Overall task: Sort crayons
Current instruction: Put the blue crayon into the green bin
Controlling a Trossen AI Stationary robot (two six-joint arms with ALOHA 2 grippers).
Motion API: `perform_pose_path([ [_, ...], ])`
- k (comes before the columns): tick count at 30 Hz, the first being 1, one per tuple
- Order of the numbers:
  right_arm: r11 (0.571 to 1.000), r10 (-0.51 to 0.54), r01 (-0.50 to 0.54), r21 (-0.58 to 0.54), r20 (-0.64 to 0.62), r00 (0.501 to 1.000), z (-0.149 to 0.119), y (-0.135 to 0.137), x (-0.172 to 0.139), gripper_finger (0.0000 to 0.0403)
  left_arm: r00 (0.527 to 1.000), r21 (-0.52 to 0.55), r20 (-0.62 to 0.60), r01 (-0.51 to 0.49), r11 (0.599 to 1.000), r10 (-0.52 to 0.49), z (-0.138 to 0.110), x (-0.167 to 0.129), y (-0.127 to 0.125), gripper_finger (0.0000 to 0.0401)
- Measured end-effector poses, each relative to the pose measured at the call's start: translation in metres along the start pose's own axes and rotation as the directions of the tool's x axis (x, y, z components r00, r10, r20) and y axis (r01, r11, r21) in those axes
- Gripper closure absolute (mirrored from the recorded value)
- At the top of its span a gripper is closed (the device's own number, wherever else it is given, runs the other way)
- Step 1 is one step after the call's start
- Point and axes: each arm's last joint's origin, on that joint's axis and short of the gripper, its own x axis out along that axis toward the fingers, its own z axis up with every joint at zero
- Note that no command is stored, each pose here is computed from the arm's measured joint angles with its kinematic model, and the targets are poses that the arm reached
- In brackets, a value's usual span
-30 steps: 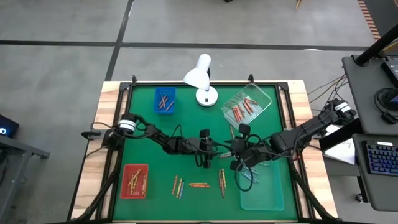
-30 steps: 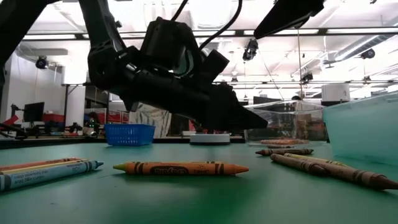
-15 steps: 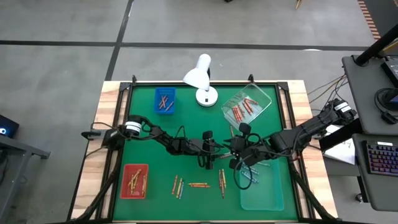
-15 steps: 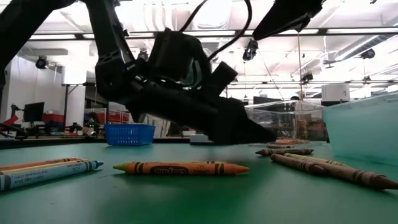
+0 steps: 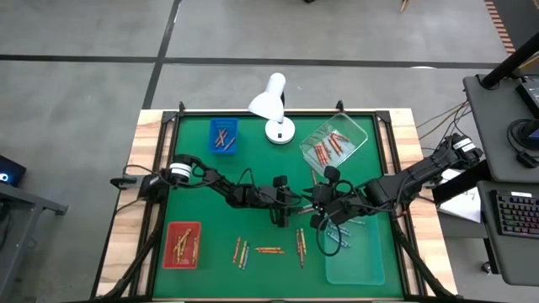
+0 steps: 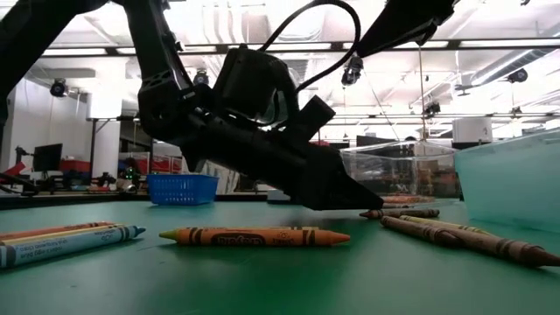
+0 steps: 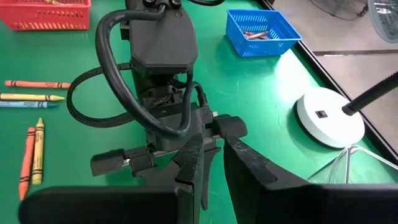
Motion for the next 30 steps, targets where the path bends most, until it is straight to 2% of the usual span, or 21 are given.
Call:
perform_pose_path([
  [10,1.000,0.000,0.000,-0.001,0.000,1.000,0.000,0.000,0.000,0.0351,1.000,0.008,-0.019,-0.016,1.000,0.016,-0.002,0.000,0.005,0.0236],
  [16,1.000,0.000,0.000,0.006,0.000,1.000,0.000,0.000,0.000,0.0351,0.998,0.075,-0.009,-0.069,0.995,0.069,0.012,-0.004,0.009,0.0236],
  [20,1.000,0.000,0.000,0.007,0.000,1.000,0.000,0.000,0.000,0.0351,0.997,0.073,0.005,-0.072,0.995,0.071,0.021,-0.007,0.010,0.0236],
  [25,1.000,-0.001,0.001,0.009,0.000,1.000,0.000,0.000,0.000,0.0351,0.999,-0.027,0.017,0.043,0.999,-0.043,0.021,-0.007,0.004,0.0236],
  [30,1.000,-0.001,0.001,0.010,0.000,1.000,0.000,0.000,0.000,0.0351,0.998,-0.063,0.008,0.063,0.996,-0.063,0.017,-0.007,-0.003,0.0236],
])
